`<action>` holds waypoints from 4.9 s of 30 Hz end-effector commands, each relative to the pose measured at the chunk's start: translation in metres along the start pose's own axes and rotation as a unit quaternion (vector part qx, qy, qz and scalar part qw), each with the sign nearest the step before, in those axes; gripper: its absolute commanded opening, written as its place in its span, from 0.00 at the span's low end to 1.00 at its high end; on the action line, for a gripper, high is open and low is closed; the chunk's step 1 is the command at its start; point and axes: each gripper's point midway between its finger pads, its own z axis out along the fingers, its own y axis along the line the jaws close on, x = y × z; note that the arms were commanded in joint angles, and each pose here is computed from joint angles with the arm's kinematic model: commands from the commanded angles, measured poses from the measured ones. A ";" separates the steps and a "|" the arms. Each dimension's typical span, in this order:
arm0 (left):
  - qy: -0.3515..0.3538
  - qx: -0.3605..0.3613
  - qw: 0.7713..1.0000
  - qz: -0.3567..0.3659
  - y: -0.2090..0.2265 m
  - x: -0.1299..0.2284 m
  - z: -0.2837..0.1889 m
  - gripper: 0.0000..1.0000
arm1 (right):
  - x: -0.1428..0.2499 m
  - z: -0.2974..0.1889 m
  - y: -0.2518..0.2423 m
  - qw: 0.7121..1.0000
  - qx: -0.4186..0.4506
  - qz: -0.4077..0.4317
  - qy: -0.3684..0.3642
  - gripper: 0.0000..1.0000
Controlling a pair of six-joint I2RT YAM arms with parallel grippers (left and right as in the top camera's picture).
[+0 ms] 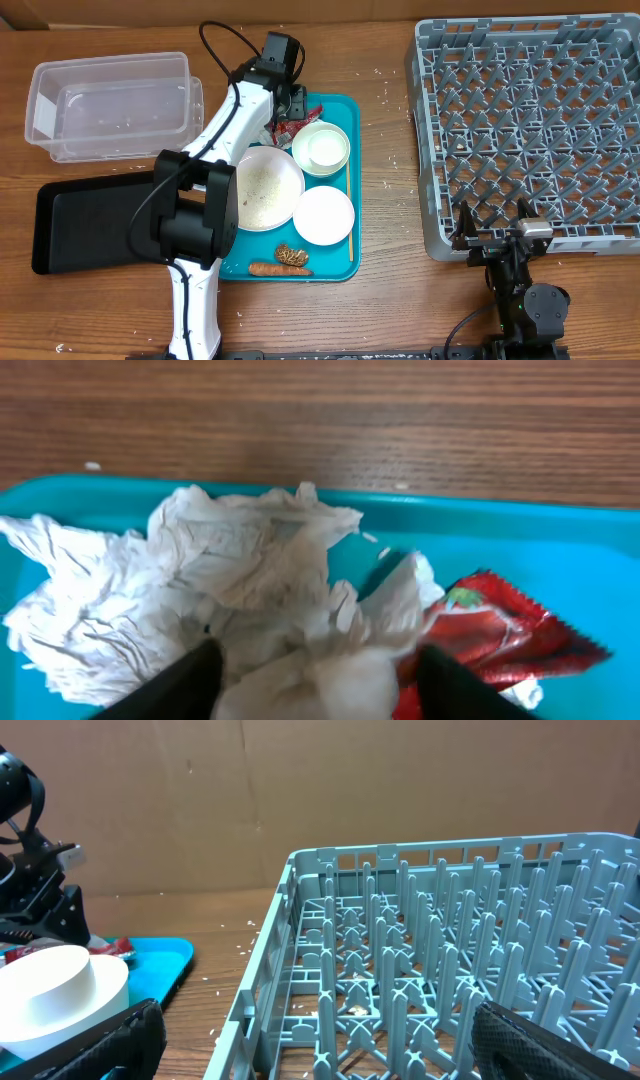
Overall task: Sort waste into correct bins and load items into the dishwasher
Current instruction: 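Reach the left gripper to the crumpled white tissue and grasp it, then carry the tissue left and release it into the clear plastic bin, then move the left gripper back and grasp the red wrapper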
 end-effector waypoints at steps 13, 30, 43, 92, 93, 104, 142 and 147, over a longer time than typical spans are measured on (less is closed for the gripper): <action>-0.007 -0.003 1.000 -0.007 0.001 -0.011 -0.009 0.38 | 0.002 0.000 0.002 1.000 -0.004 0.000 -0.002 1.00; -0.046 0.004 0.999 -0.011 -0.005 -0.058 -0.079 0.04 | 0.002 0.000 0.002 1.000 -0.004 0.000 -0.002 1.00; -0.101 -0.084 0.989 -0.069 0.061 -0.095 -0.190 0.04 | 0.002 0.000 0.002 1.000 -0.004 0.000 -0.002 1.00; 0.040 -0.198 0.917 -0.342 0.299 -0.011 -0.209 0.75 | 0.002 0.000 0.002 1.000 -0.004 0.000 -0.002 1.00; 0.055 -0.185 0.920 -0.340 0.299 -0.006 -0.204 0.80 | 0.002 0.000 0.002 1.000 -0.004 0.000 -0.002 1.00; 0.177 -0.101 0.884 -0.421 0.322 0.056 -0.162 0.96 | 0.002 0.000 0.002 1.000 -0.004 0.000 -0.002 1.00; 0.080 -0.038 0.910 -0.406 0.308 -0.001 -0.136 0.43 | 0.002 0.000 0.002 1.000 -0.004 0.000 -0.002 1.00; 0.078 0.040 0.917 -0.390 0.278 -0.016 -0.139 0.43 | 0.002 0.000 0.002 1.000 -0.004 0.000 -0.002 1.00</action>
